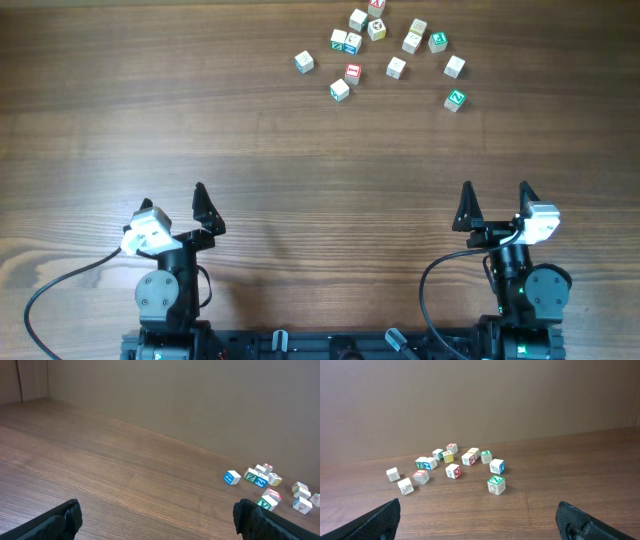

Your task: Form a horizontal line

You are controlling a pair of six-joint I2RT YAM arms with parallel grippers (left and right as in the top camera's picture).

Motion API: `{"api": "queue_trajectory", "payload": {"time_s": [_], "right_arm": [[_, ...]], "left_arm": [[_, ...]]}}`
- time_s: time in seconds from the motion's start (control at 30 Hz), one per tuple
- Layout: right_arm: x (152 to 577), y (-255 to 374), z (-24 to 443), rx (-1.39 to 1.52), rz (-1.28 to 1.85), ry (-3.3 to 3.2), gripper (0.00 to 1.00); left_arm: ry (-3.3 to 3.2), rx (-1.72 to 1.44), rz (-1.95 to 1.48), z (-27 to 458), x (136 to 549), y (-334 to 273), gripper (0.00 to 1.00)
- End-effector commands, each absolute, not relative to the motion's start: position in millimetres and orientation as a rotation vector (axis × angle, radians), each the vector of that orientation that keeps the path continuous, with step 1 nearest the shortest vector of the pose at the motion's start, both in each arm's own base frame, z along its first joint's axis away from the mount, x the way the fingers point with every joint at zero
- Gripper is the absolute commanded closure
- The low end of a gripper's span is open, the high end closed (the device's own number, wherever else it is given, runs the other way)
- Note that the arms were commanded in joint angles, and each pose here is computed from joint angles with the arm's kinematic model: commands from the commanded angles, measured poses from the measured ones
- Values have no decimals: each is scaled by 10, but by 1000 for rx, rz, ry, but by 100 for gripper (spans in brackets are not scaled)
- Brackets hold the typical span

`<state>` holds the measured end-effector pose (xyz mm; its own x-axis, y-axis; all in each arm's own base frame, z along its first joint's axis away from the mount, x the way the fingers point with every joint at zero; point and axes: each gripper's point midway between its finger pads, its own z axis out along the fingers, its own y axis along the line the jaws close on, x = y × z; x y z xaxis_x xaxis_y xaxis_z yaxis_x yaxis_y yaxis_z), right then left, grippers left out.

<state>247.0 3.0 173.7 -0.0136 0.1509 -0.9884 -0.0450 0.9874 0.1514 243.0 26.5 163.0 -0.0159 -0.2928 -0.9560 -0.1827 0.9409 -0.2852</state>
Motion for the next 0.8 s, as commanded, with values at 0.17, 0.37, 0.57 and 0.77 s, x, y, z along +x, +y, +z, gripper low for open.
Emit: {"api": "queue_trajectory", "payload": {"time_s": [0.17,0.37,0.57,0.77], "right_arm": [[2467,67,1753,52,157,1571,0],[2467,67,1753,52,157,1571,0],[2467,67,1754,52,157,1570,0],[2467,67,1754,52,157,1570,0]], "left_arm": [[1603,-336,-102,1613,2440,216,0],[1592,-335,-103,1641,2441,217,0],[1591,-335,-104,1643,2442,215,0],[1596,-336,-103,1630,2441,215,0]]}}
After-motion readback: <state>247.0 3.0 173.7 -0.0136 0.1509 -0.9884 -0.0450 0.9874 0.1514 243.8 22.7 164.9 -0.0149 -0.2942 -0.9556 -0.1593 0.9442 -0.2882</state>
